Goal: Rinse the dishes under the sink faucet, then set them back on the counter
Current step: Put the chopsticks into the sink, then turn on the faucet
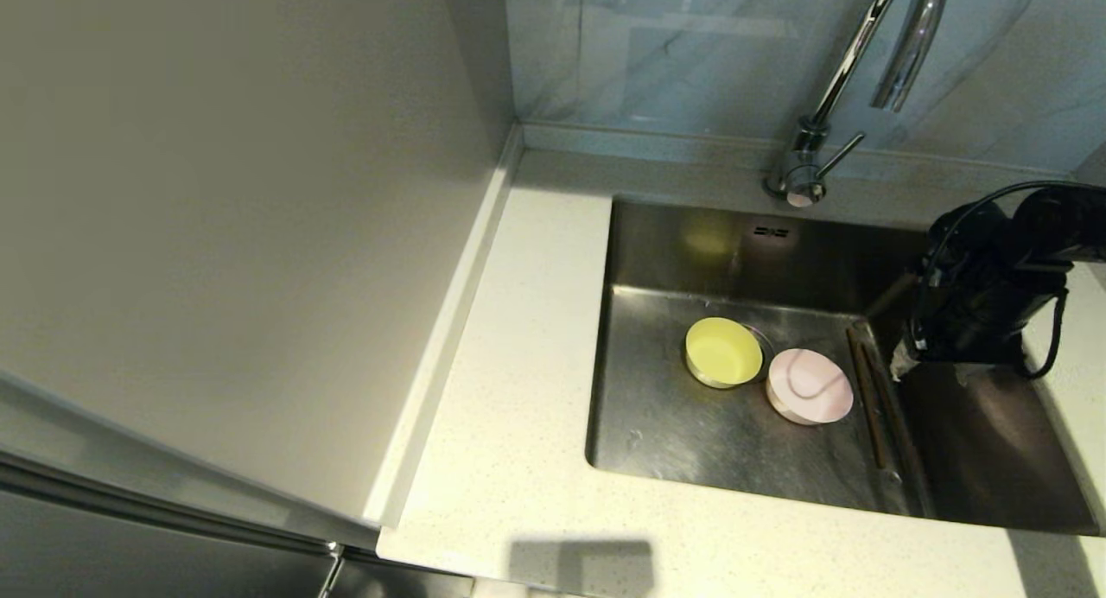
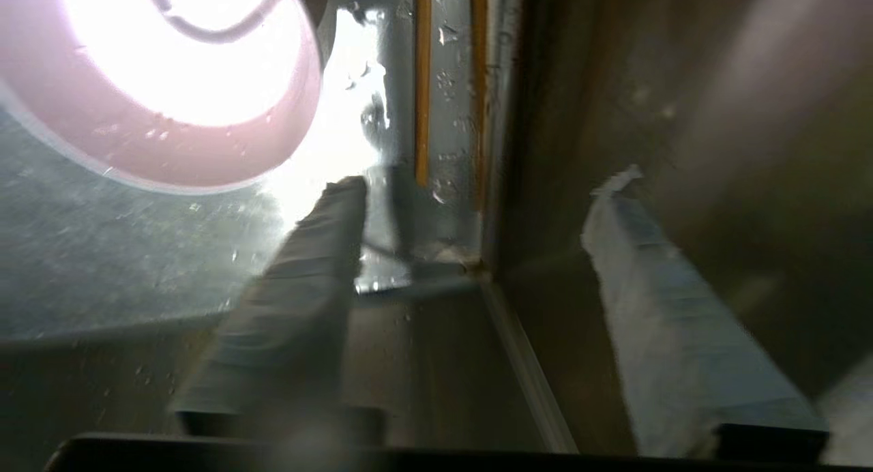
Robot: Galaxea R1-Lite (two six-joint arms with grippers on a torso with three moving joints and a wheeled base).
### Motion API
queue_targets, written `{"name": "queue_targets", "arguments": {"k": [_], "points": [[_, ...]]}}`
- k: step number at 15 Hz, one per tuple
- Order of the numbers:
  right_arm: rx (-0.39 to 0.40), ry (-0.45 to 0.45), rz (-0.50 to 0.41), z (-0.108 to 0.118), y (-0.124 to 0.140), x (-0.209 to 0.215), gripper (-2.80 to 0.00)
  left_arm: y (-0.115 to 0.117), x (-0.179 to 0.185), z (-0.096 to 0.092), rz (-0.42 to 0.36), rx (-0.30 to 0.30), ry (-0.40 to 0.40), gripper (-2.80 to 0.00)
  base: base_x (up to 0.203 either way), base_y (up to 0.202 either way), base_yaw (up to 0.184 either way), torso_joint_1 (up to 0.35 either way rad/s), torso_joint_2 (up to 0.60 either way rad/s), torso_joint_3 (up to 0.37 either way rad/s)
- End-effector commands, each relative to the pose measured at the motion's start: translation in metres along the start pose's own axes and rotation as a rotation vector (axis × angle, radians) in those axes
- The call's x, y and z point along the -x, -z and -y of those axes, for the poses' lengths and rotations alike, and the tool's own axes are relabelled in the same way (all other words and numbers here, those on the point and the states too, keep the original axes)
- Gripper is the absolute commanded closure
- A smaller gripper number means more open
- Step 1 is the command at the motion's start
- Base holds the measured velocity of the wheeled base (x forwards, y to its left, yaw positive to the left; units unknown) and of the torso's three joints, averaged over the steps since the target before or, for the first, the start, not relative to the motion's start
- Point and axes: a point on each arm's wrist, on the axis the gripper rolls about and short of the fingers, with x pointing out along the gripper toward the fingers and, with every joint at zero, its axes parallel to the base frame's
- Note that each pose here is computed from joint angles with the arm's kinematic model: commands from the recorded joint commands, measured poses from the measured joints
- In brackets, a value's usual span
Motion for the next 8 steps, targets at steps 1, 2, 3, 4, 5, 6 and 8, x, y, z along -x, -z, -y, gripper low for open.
{"name": "queue_targets", "arguments": {"k": [1, 2, 3, 4, 5, 6, 8], "points": [[-0.013, -0.002, 0.078, 0.009, 0.013, 0.054, -2.80, 0.000, 0.000, 0.000, 0.003, 0.000, -0.001, 0.00, 0.000, 0.000, 0.000, 0.000, 0.00, 0.000], [-0.018, -0.004, 0.114, 0.013, 0.024, 0.080, -2.80, 0.000, 0.000, 0.000, 0.003, 0.000, -0.001, 0.00, 0.000, 0.000, 0.000, 0.000, 0.00, 0.000], [-0.025, -0.003, 0.161, 0.019, 0.041, 0.112, -2.80, 0.000, 0.000, 0.000, 0.003, 0.000, -0.001, 0.00, 0.000, 0.000, 0.000, 0.000, 0.00, 0.000], [-0.035, 0.013, 0.213, 0.025, 0.062, 0.144, -2.80, 0.000, 0.000, 0.000, 0.003, 0.000, -0.001, 0.00, 0.000, 0.000, 0.000, 0.000, 0.00, 0.000], [-0.045, 0.042, 0.255, 0.030, 0.084, 0.169, -2.80, 0.000, 0.000, 0.000, 0.003, 0.000, -0.001, 0.00, 0.000, 0.000, 0.000, 0.000, 0.00, 0.000], [-0.061, 0.083, 0.302, 0.037, 0.110, 0.193, -2.80, 0.000, 0.000, 0.000, 0.003, 0.000, -0.001, 0.00, 0.000, 0.000, 0.000, 0.000, 0.00, 0.000], [-0.114, 0.181, 0.390, 0.051, 0.158, 0.231, -2.80, 0.000, 0.000, 0.000, 0.003, 0.000, -0.001, 0.00, 0.000, 0.000, 0.000, 0.000, 0.00, 0.000]]}}
